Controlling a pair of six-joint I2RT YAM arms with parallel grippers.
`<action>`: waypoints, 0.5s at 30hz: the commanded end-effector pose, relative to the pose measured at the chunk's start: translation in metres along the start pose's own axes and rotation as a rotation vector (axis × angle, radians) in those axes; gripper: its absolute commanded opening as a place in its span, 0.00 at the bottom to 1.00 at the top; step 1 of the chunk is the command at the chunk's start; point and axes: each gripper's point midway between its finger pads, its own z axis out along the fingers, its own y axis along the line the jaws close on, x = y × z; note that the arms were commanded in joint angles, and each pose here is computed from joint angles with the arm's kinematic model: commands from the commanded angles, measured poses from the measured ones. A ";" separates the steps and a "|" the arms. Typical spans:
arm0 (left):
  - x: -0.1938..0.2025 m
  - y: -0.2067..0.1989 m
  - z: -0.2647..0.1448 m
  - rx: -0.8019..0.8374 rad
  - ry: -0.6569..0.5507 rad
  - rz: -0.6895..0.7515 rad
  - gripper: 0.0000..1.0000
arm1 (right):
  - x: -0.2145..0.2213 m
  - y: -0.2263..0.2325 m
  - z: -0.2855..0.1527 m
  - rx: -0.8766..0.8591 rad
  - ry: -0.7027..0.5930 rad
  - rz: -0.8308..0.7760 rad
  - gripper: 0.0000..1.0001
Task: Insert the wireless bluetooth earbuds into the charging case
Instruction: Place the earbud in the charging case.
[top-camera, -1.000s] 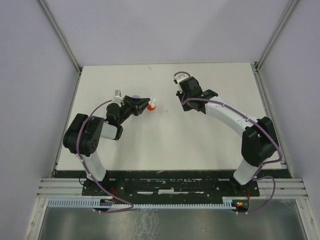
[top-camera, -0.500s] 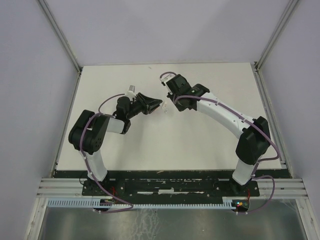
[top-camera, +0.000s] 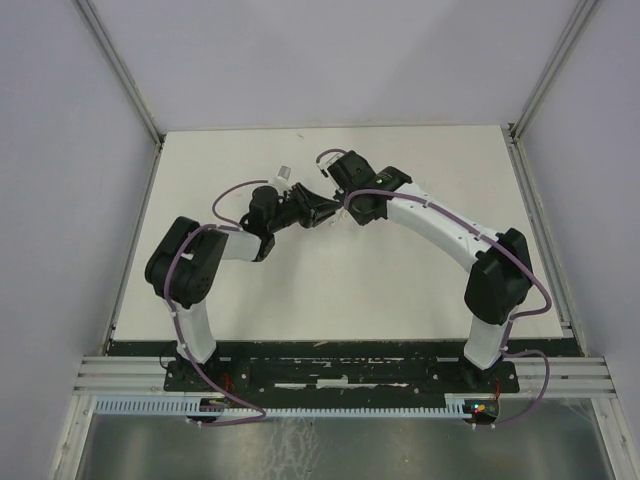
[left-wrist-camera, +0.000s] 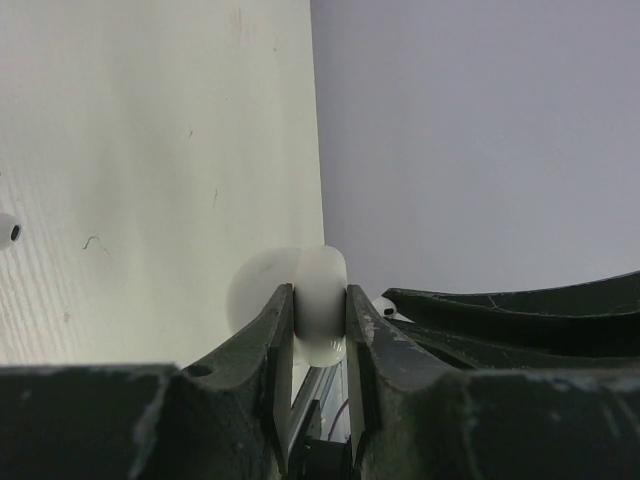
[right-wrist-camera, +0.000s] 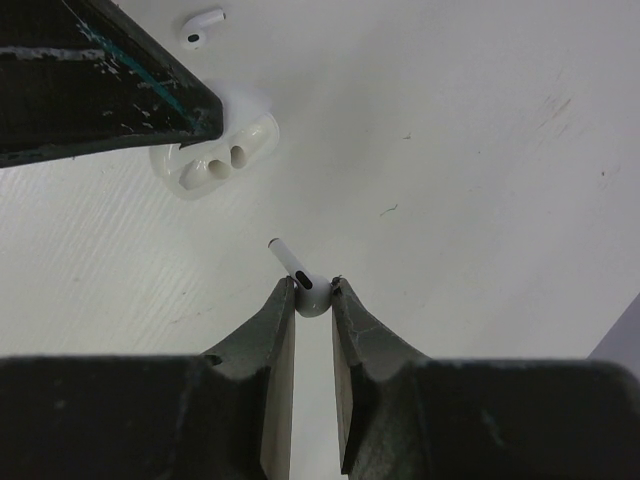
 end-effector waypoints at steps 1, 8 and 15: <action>0.006 -0.009 0.010 0.028 0.036 0.068 0.03 | -0.018 -0.005 -0.007 0.029 -0.048 -0.001 0.12; 0.013 -0.012 0.016 0.026 0.048 0.076 0.03 | -0.019 -0.003 -0.002 0.027 -0.039 -0.005 0.12; 0.017 -0.016 0.018 0.029 0.056 0.081 0.03 | -0.018 -0.002 0.004 0.037 -0.025 -0.008 0.11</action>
